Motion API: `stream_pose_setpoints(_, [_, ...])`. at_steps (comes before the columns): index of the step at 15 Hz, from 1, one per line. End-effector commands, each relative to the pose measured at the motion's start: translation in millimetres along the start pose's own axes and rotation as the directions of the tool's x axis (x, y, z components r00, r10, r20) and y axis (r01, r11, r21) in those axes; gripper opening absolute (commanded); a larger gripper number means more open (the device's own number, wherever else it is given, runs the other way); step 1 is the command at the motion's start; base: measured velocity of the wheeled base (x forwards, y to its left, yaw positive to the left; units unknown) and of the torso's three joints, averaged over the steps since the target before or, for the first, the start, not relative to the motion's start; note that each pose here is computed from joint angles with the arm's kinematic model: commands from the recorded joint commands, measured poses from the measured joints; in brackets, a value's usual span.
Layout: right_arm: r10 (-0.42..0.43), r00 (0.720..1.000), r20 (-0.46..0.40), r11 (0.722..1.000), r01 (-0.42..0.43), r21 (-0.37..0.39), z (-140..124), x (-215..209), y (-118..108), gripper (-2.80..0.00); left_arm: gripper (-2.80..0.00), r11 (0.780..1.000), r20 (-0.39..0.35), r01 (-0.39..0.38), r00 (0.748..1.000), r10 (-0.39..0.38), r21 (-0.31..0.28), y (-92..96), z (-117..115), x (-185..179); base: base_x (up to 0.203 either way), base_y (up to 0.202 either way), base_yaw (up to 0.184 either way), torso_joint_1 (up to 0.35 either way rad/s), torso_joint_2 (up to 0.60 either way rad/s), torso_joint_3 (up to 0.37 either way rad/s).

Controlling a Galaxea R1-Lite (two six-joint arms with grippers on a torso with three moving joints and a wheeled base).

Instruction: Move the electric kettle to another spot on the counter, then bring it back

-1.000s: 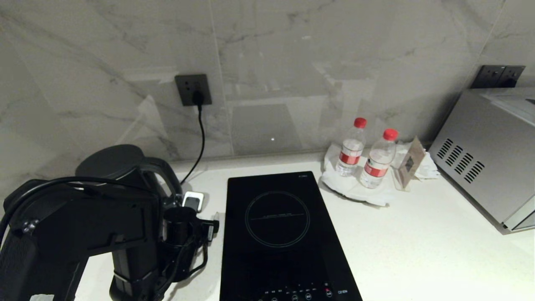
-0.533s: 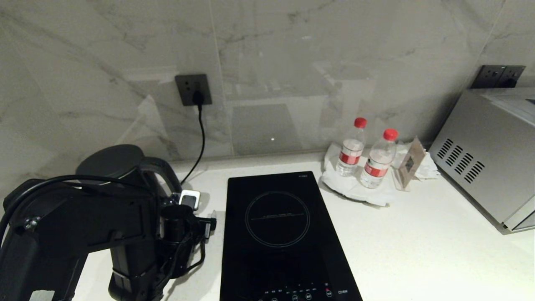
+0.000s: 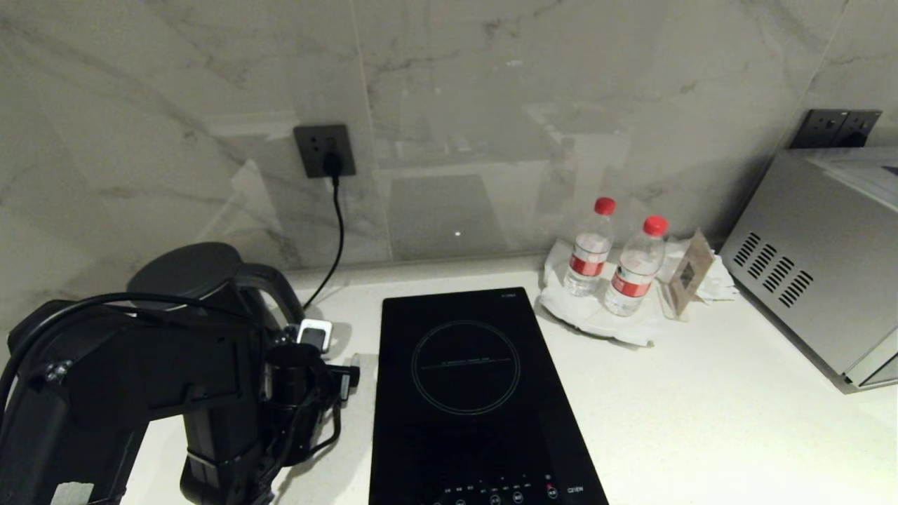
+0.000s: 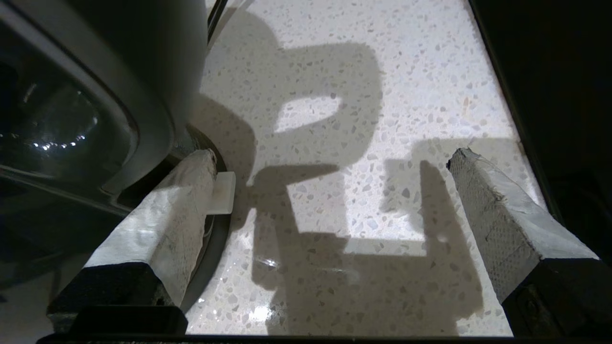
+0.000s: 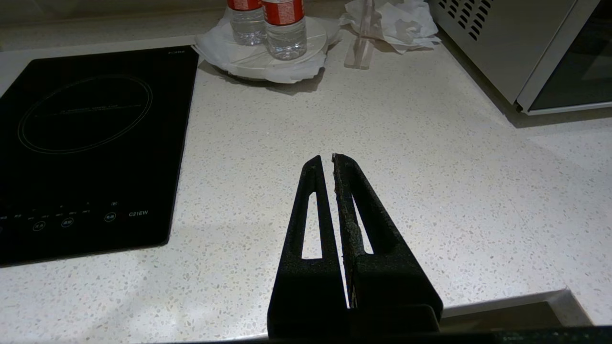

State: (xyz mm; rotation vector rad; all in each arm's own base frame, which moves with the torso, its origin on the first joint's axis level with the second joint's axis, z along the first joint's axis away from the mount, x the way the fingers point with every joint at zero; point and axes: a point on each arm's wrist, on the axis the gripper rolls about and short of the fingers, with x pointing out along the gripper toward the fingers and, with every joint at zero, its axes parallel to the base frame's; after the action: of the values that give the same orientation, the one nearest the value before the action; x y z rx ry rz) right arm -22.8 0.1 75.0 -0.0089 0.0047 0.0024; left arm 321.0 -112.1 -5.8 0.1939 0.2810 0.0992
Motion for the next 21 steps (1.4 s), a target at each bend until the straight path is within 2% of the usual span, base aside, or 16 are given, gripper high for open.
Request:
stream_pose_setpoints(1, [0.001,1.000,0.000,1.000,-0.001,0.000,0,0,0,-2.80,0.00,1.000,-0.005,-0.002,1.000,0.002,0.003,-0.6,-3,1,0.000,0.000,0.000,0.000,0.00,0.000])
stream_pose_setpoints(12, [0.001,1.000,0.000,1.000,-0.001,0.000,0,0,0,-2.80,0.00,1.000,-0.007,0.007,1.000,-0.007,0.005,-1.6,-6,-1,0.000,0.000,0.000,0.000,0.00,0.000])
stream_pose_setpoints(15, [0.001,1.000,0.000,1.000,-0.001,0.000,0,0,0,-2.80,0.00,0.999,-0.021,0.037,0.999,-0.037,0.020,-3.7,-5,-18,0.000,0.000,0.000,0.000,0.00,0.000])
stream_pose_setpoints(17, [0.001,1.000,0.000,1.000,-0.001,0.000,0,0,0,-2.80,0.00,0.998,-0.030,0.065,0.997,-0.065,0.009,-4.1,-3,-30,0.000,0.000,0.000,0.000,0.00,0.000])
stream_pose_setpoints(21, [0.001,1.000,0.000,1.000,-0.001,0.000,0,0,0,-2.80,0.00,0.997,-0.076,0.073,0.994,-0.072,0.011,-3.4,-15,-34,0.000,0.000,0.000,0.000,0.00,0.000])
